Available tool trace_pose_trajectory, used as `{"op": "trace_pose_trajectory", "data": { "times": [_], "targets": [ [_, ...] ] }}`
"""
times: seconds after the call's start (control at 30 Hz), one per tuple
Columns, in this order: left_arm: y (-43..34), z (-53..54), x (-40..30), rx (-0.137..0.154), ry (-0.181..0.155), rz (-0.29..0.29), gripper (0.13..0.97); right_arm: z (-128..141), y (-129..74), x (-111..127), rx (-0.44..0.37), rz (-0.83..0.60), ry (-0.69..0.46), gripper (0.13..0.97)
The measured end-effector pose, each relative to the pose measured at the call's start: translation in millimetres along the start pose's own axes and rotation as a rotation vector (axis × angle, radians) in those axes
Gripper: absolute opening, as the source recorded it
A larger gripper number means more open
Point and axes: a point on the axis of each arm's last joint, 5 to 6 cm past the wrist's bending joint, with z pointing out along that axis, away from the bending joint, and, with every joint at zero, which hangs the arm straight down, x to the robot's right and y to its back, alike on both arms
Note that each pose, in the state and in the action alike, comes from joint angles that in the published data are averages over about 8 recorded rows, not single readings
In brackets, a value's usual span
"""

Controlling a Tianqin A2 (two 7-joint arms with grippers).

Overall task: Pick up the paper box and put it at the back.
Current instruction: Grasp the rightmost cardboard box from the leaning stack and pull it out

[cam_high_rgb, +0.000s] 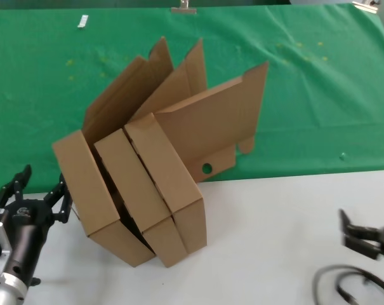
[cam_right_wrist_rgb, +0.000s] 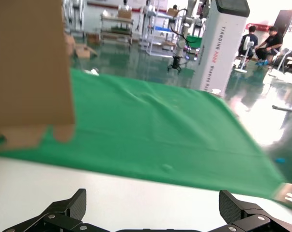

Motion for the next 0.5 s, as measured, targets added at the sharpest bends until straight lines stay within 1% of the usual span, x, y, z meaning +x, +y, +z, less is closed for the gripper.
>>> {"op": "trace_pose_trajectory", "data": {
  "times": [0.13,0.17,0.2,0.27,0.37,0.47,0.5],
  "targets": [
    [0.0,0.0,0.0,0.0,0.0,0.0,0.405,-15,2,43,-0.025,-0.094,0.011,0.966],
    [0.0,0.0,0.0,0.0,0.0,0.0,0.424,-18,2,54,-0.027,-0.118,0.009,0.966],
    [0.0,0.0,0.0,0.0,0.0,0.0,0.424,-21,1,66,-0.029,-0.142,0.005,0.966],
    [0.0,0.0,0.0,0.0,0.0,0.0,0.478,-25,-3,89,-0.029,-0.19,-0.015,0.966],
    [0.0,0.0,0.0,0.0,0.0,0.0,0.558,-22,-10,118,-0.022,-0.263,-0.085,0.966],
    [0.0,0.0,0.0,0.0,0.0,0.0,0.638,-9,-19,135,-0.01,-0.347,-0.208,0.966],
    [0.0,0.0,0.0,0.0,0.0,0.0,0.638,-3,-21,139,-0.005,-0.375,-0.256,0.966]
  ]
}}
